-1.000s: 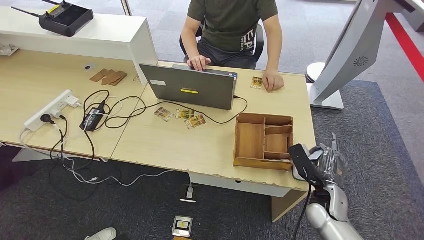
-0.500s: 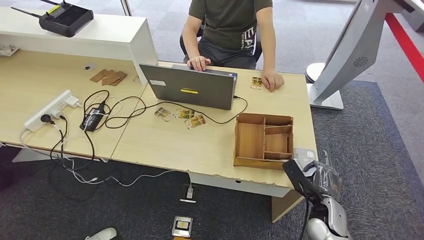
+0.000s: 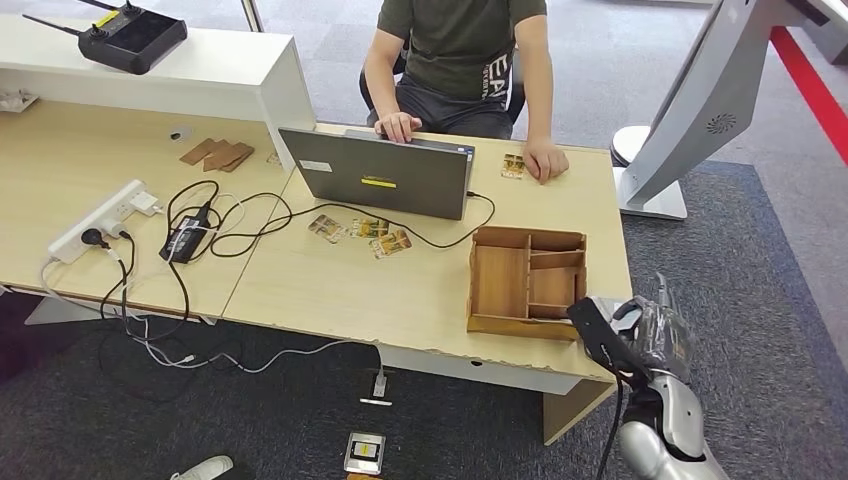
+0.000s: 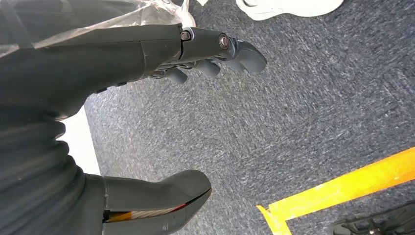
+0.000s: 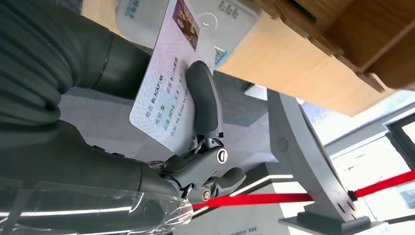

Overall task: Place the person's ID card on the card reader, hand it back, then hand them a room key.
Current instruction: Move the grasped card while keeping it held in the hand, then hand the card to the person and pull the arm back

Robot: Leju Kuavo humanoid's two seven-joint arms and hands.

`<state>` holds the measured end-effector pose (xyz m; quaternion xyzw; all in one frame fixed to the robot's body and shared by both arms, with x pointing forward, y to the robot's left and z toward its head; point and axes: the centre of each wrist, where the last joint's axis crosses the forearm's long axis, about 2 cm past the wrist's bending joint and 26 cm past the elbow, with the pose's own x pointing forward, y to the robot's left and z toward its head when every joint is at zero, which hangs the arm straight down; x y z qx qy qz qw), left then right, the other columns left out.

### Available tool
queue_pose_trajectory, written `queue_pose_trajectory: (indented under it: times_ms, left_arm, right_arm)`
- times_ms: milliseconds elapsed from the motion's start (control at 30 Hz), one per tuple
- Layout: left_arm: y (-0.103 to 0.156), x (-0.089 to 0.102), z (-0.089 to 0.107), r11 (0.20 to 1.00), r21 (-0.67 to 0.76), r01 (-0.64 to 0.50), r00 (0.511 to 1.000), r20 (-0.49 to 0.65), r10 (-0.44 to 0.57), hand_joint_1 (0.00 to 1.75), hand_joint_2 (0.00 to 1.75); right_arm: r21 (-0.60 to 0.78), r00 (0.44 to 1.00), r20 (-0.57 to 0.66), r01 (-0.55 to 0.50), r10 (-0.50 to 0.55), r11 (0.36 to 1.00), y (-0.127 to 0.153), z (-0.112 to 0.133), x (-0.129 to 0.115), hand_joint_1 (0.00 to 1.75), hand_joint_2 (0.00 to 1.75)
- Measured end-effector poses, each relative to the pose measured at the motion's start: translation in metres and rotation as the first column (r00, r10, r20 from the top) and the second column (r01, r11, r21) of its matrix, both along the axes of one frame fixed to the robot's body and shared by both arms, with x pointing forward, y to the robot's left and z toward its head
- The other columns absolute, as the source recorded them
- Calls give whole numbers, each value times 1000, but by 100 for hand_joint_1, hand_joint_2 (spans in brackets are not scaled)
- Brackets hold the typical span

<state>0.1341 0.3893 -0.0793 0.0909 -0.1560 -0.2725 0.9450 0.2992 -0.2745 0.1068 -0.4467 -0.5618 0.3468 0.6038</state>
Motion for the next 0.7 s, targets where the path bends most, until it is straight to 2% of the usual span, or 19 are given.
queue_pose_trajectory:
  times_ms: [300, 500, 700]
  left_arm:
    - [0, 3, 1, 999, 4, 49, 999, -3, -49, 0, 175]
    - [-8, 16, 4, 995, 22, 100, 995, 7, -100, 0, 175]
    - [-27, 24, 3, 989, 19, 148, 989, 21, -148, 0, 175]
  right_arm:
    - [-37, 982, 167, -78, 83, 996, 12, 52, 20, 175, 175]
    - [234, 973, 142, -210, 180, 949, 33, 80, 45, 175, 175]
    - [274, 973, 139, -216, 184, 937, 48, 103, 74, 175, 175]
